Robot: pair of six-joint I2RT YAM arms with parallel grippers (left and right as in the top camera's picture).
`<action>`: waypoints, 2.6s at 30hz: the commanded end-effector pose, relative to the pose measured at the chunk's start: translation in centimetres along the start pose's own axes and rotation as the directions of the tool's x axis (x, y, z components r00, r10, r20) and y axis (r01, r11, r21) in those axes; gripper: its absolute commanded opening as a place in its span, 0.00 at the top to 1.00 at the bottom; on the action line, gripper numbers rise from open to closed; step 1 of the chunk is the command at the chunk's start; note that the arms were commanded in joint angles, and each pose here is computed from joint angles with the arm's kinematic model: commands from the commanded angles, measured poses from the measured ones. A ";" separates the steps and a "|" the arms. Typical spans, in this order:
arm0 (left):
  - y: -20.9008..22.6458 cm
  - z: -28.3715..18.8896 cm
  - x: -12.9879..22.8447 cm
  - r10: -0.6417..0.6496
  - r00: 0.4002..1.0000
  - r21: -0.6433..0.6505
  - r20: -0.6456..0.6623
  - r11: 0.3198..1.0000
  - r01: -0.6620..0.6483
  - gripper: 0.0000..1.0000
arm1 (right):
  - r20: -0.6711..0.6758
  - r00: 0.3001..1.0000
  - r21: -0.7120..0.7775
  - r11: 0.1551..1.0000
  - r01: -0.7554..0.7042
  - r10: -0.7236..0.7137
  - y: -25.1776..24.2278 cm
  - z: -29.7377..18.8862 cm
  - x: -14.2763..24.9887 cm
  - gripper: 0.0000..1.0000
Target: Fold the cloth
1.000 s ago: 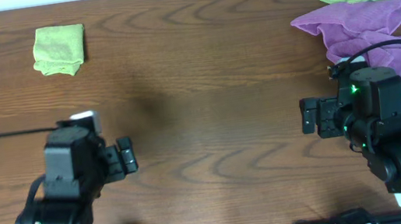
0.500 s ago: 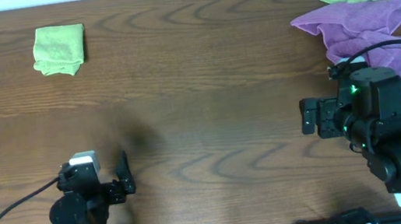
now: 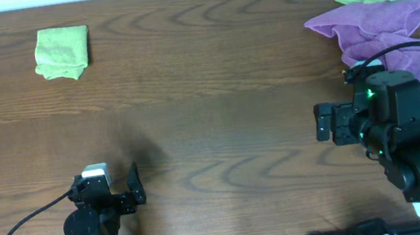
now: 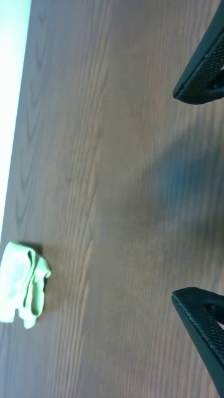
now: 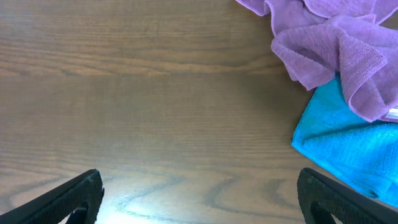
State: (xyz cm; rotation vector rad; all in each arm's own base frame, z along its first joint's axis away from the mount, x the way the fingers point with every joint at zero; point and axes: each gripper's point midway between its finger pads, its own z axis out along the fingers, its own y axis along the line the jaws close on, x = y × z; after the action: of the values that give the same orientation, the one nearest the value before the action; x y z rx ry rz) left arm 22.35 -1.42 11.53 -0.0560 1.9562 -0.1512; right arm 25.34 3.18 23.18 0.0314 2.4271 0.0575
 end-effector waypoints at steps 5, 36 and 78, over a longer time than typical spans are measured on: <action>0.9 0.0 -0.1 0.018 0.999 -0.046 0.035 0.999 -0.017 0.05 | 0.002 1.000 0.002 1.000 0.015 -0.015 0.1 0.0 0.0 0.01; 0.9 0.0 -0.1 0.020 0.999 -0.046 0.035 0.999 -0.018 0.05 | 0.164 0.985 0.087 0.996 0.033 -0.047 -2.2 -1.3 -0.9 0.01; 0.9 0.0 -0.1 0.020 0.999 -0.046 0.035 0.999 -0.018 0.05 | 0.472 0.882 0.062 0.998 -0.034 0.001 -4.2 6.2 9.8 0.01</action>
State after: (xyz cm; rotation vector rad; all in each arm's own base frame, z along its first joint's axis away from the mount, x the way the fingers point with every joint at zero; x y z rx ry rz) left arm 22.41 -0.91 12.54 -0.0722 1.9038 -0.1229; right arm 21.93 -0.28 11.83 0.0951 1.9415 -0.0128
